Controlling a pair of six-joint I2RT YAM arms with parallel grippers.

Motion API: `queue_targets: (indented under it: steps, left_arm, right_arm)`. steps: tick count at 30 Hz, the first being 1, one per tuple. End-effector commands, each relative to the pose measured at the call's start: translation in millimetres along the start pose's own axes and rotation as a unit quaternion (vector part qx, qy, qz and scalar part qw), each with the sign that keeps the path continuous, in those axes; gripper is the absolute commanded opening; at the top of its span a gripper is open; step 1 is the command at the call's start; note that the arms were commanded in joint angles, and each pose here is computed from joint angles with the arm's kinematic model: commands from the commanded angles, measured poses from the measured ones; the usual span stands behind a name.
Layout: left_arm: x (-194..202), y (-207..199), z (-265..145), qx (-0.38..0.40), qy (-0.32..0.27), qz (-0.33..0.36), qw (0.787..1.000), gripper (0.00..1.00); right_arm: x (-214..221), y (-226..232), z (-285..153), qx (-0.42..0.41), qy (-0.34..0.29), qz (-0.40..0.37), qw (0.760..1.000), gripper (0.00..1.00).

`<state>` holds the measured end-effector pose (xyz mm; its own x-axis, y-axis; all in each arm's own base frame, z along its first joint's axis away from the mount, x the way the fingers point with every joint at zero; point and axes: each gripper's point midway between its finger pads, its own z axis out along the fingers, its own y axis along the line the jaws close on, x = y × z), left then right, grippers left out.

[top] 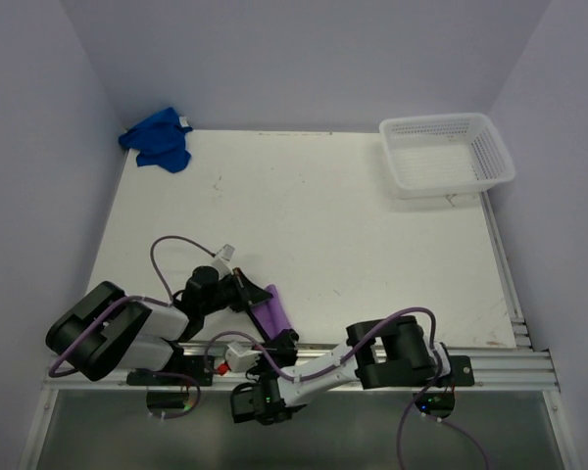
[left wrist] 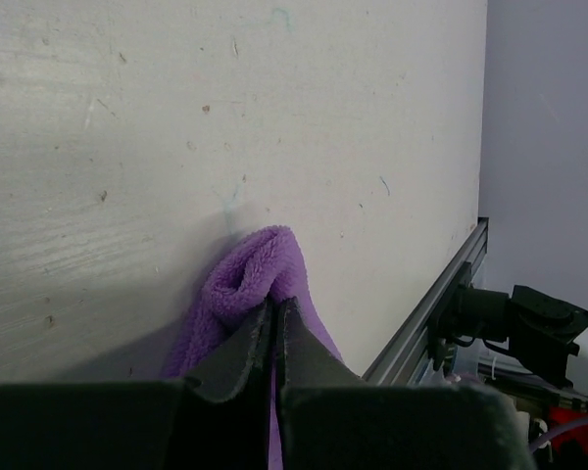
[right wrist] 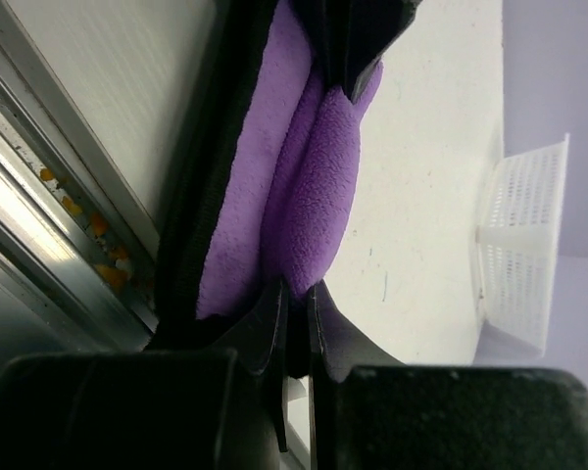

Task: Roll the towels
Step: Roll the towel

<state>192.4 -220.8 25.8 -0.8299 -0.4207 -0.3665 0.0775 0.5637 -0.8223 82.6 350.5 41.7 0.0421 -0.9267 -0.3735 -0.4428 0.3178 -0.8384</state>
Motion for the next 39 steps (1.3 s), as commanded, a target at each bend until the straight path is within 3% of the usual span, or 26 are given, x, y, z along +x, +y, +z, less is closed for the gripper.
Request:
queue_targets:
  steps: [1, 12, 19, 26, 34, 37, 39]
  left_arm:
    - [-24, 49, -2, -0.108, -0.075, 0.003, 0.991, 0.0]
    - [-22, 64, 1, -0.144, -0.073, -0.005, 0.987, 0.0]
    - [-19, 66, 0, -0.149, -0.071, -0.003, 0.986, 0.0]
    - [-18, 68, -3, -0.152, -0.075, 0.0, 0.985, 0.0]
    - [-13, 69, -6, -0.152, -0.075, 0.005, 0.986, 0.0]
    - [-12, 70, -6, -0.151, -0.075, 0.007, 0.986, 0.0]
    - [-11, 70, -6, -0.15, -0.074, 0.008, 0.986, 0.0]
  right_arm:
    - [-11, 19, -24, -0.089, -0.012, 0.095, 0.991, 0.06]
    - [-18, -1, -37, -0.19, -0.023, 0.252, 0.949, 0.45]
    - [-20, -42, -43, -0.227, -0.037, 0.369, 0.901, 0.5]
    - [2, -83, -2, -0.269, -0.019, 0.567, 0.779, 0.5]
    - [-5, -99, 25, -0.349, -0.007, 0.681, 0.644, 0.49]
    - [-9, -93, 38, -0.371, 0.012, 0.699, 0.611, 0.49]
    - [-12, -82, 49, -0.377, 0.033, 0.698, 0.608, 0.5]
